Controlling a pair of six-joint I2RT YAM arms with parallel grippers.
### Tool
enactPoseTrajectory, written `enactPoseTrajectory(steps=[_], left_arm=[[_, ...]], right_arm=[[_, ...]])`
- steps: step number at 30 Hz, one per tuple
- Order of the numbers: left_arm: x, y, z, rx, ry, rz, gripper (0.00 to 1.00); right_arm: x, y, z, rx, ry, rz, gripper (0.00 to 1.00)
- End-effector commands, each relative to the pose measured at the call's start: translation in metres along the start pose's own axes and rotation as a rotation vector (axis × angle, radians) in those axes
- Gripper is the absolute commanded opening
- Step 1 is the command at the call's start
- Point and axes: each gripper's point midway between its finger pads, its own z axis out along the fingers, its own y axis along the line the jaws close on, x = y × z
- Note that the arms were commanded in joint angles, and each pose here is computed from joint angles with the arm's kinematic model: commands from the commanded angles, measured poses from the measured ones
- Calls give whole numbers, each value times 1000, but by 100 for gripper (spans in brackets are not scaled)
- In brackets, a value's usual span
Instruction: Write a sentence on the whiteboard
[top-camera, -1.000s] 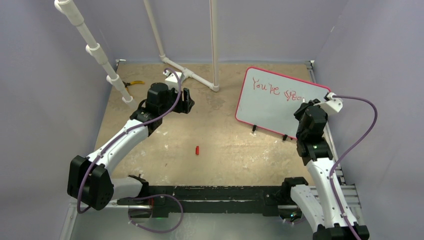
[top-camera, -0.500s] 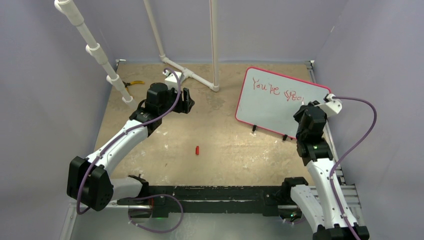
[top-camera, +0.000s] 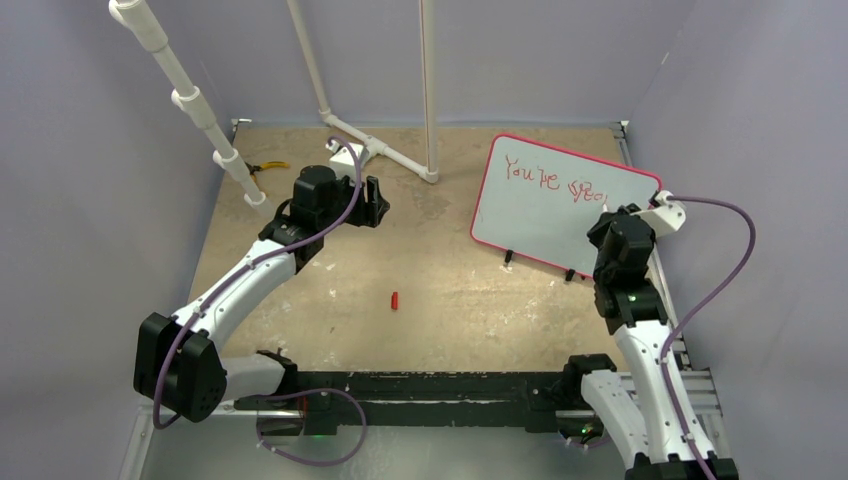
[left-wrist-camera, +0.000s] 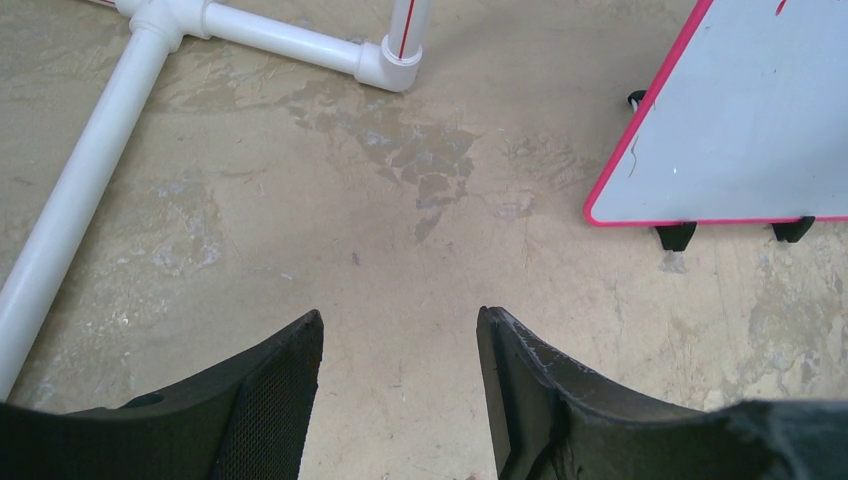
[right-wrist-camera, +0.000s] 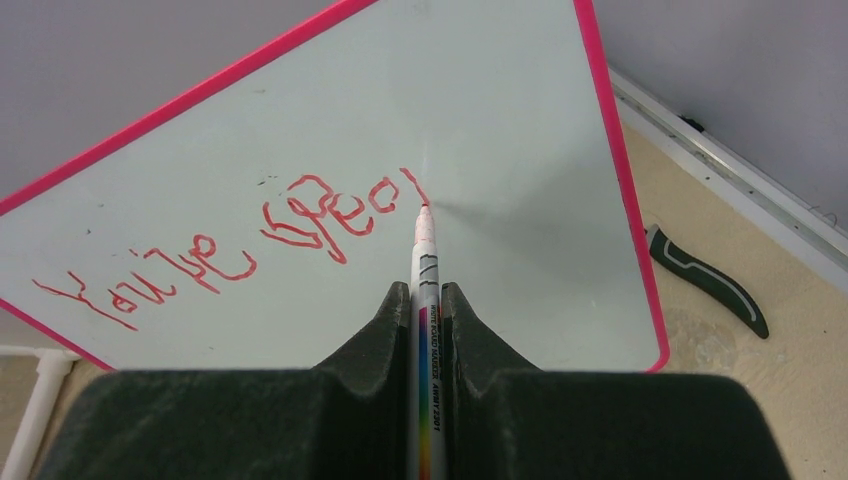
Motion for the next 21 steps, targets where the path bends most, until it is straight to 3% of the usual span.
enactPoseTrajectory(steps=[1,21], left_arm=[[-17,-4,-6,18,-62,-5,57],[-16,-2,-6,8,-63,-1,57]], right_arm=[[-35,16,-12,-58,-76,46,0],[-56,30,-3,-88,-147,40,0]])
